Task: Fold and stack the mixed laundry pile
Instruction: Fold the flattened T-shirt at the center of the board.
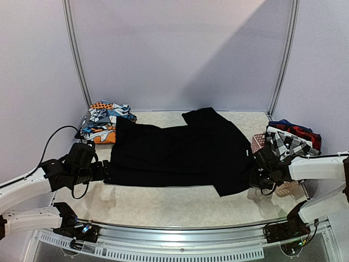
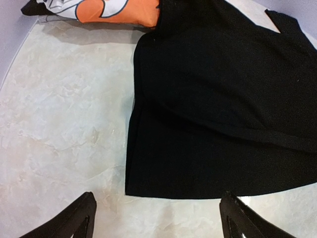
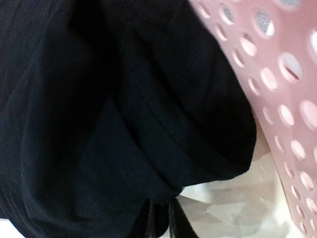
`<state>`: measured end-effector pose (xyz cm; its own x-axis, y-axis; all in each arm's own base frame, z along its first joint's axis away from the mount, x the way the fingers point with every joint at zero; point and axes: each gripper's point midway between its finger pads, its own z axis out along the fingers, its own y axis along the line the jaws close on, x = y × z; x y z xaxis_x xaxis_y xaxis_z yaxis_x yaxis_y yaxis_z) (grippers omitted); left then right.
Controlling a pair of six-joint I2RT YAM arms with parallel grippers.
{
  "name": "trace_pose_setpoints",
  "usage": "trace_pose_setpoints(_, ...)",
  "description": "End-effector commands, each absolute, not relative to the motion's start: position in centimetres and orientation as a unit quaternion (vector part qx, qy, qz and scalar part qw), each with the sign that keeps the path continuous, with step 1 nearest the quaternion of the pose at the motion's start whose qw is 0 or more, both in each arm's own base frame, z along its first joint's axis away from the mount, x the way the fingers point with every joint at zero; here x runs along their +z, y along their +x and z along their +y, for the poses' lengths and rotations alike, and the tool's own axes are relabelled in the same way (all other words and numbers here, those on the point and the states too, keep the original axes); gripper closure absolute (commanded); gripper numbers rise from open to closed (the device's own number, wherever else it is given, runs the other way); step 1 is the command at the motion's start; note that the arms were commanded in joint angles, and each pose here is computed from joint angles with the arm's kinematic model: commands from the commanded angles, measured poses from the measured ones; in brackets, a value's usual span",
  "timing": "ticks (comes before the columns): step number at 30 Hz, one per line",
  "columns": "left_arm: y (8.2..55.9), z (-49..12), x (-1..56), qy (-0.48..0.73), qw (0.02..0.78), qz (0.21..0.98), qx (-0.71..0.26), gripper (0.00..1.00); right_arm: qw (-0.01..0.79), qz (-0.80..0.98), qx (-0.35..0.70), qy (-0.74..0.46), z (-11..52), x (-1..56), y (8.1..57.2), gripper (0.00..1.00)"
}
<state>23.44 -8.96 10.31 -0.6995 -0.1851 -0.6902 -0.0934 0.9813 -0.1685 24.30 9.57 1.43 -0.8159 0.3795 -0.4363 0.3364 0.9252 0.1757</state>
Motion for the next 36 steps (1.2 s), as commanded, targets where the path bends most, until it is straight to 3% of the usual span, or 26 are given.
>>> trace_pose_setpoints(1, 22.9, -9.0, 9.6, -0.070, 0.372, 0.924, -0.058, 0.12, 0.217, 0.957, 0.045, 0.187, 9.3, 1.3, 23.1, 0.92)
trace_pose_setpoints(6, 22.9, -9.0, 9.6, -0.071, 0.373, 0.923, -0.058, 0.12, 0.212, 0.958, 0.060, 0.181, 9.8, 2.2, 22.8, 1.00)
trace_pose_setpoints(12, 23.0, -9.0, 9.8, -0.070, 0.375, 0.923, -0.057, 0.12, 0.228, 0.954, 0.137, 0.141, 12.7, 6.1, 23.8, 1.00)
trace_pose_setpoints(24, 23.1, -9.5, 9.2, -0.062, 0.367, 0.926, -0.063, 0.13, 0.302, 0.930, 0.164, 0.131, 15.7, 14.6, 30.4, 1.00)
trace_pose_setpoints(36, 23.1, -9.9, 8.5, -0.057, 0.354, 0.931, -0.060, 0.13, 0.314, 0.934, 0.078, 0.150, 15.9, 15.2, 38.6, 1.00)
